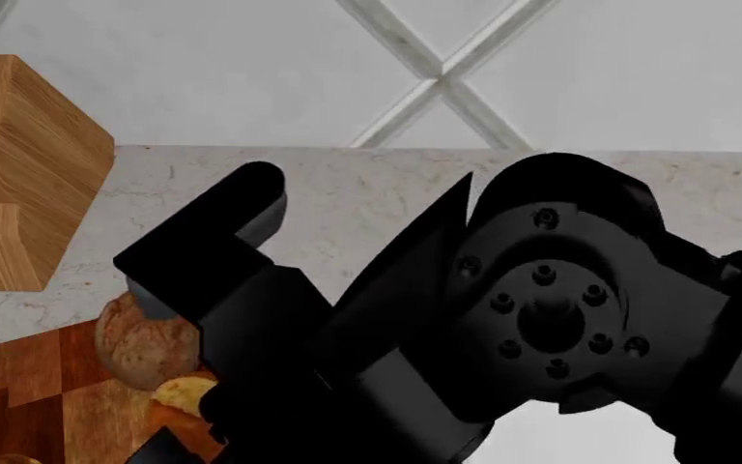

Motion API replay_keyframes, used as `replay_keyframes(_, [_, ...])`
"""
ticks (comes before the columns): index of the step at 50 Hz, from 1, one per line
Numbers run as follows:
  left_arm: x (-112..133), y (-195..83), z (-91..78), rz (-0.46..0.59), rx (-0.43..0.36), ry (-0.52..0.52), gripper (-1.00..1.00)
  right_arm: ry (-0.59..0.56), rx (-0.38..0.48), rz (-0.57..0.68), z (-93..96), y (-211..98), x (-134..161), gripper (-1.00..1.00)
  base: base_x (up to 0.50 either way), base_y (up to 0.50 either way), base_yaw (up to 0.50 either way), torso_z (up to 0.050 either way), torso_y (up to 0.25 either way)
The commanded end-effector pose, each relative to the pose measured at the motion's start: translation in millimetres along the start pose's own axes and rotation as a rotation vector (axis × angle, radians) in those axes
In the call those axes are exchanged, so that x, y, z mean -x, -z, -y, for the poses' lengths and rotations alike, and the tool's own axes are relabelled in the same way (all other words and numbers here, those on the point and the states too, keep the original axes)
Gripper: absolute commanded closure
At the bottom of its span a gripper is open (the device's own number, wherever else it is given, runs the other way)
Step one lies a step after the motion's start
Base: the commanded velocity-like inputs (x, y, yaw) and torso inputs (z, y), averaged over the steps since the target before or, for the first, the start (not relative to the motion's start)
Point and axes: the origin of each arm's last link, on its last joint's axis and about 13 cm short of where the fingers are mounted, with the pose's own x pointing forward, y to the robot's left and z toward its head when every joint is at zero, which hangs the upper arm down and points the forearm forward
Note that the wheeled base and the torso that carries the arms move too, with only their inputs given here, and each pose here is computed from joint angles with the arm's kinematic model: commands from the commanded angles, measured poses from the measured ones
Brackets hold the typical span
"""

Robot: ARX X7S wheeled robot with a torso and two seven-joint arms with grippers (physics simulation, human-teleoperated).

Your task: Place all breads on the cutting board.

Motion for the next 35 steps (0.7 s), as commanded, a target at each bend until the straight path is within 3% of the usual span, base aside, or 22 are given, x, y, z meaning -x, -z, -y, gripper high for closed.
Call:
replay_keyframes(1, [3,-1,-0.9,0.023,0.002,0.010,-1.00,-0.085,0.054,0.021,-4.5,-7,-18,1.00,0.00,0.00,0.00,0.000,0.000])
replay_keyframes(27, [10,-8,-6.4,0.028,-0.015,-0.018,-1.00,-0.143,0.058,-0.011,1.8,0,-54,1.00,0.00,0.01,0.00,0.000,0.000])
replay_keyframes(35, [11,-10,-7.1,0.032,-0.019,-0.023,-1.00,-0.134,0.062,0.004,2.3,-1,-54,1.00,0.00,0.01,0.01,0.000,0.000])
